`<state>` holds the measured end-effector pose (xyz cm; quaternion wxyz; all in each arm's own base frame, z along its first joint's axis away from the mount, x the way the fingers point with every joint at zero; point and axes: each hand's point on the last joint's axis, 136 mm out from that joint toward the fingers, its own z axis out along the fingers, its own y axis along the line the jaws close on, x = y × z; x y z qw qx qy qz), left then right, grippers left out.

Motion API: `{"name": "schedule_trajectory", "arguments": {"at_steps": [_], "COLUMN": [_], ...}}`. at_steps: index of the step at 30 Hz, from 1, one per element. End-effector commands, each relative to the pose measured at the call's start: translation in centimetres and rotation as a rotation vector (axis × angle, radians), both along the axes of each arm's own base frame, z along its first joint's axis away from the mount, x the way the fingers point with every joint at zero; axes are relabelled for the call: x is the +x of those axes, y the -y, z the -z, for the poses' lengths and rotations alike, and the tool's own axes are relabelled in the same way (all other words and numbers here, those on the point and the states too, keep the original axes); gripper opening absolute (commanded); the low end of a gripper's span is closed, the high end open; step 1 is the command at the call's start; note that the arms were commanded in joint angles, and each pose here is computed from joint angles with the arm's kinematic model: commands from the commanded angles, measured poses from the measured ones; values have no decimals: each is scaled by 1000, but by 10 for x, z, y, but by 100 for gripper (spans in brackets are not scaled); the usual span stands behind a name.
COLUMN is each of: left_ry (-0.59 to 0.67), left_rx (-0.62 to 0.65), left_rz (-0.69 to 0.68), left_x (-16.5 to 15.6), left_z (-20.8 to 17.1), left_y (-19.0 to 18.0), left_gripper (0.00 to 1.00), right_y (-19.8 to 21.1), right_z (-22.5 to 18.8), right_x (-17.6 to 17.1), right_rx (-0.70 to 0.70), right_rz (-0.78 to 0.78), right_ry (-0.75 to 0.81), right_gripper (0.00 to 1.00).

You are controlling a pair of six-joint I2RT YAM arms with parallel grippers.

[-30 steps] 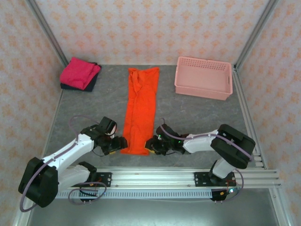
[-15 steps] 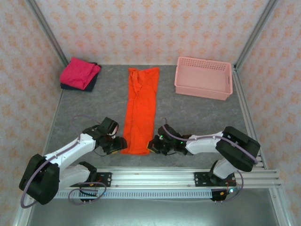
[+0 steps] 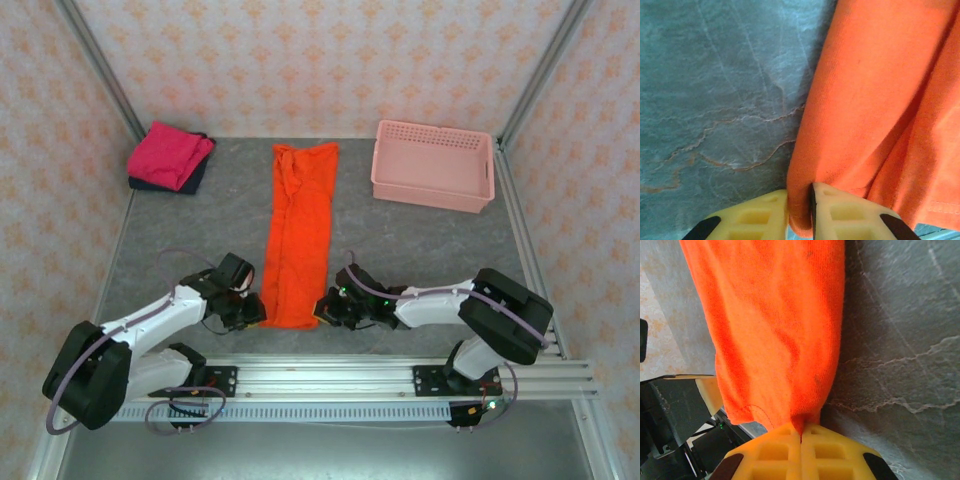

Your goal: Fold and stack the t-shirts

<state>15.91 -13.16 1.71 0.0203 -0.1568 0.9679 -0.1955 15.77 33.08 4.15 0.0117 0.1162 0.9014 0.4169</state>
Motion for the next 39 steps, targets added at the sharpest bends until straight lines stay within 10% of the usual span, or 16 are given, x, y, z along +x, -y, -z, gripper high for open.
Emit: {"name": "schedule_trajectory", "arguments": {"at_steps": [1, 17, 25, 39], "left_ry": [-28, -32, -20, 93], "left_rx": [12, -22, -16, 29], "left_rz": [4, 29, 37, 79], "left_x": [-8, -6, -6, 1], "left_z": [8, 6, 3, -50], "left_y": [-2, 6, 5, 3], "left_gripper": [17, 8, 0, 0], "right_y": [9, 1, 3, 36], "right_z": [5, 14, 13, -44], "right_x": [2, -15, -13, -3], "right_rx": [-24, -3, -11, -59], "right_rz": [32, 0, 15, 48], "right_ry": [3, -73, -54, 144], "right_gripper": [15, 29, 0, 0]}}
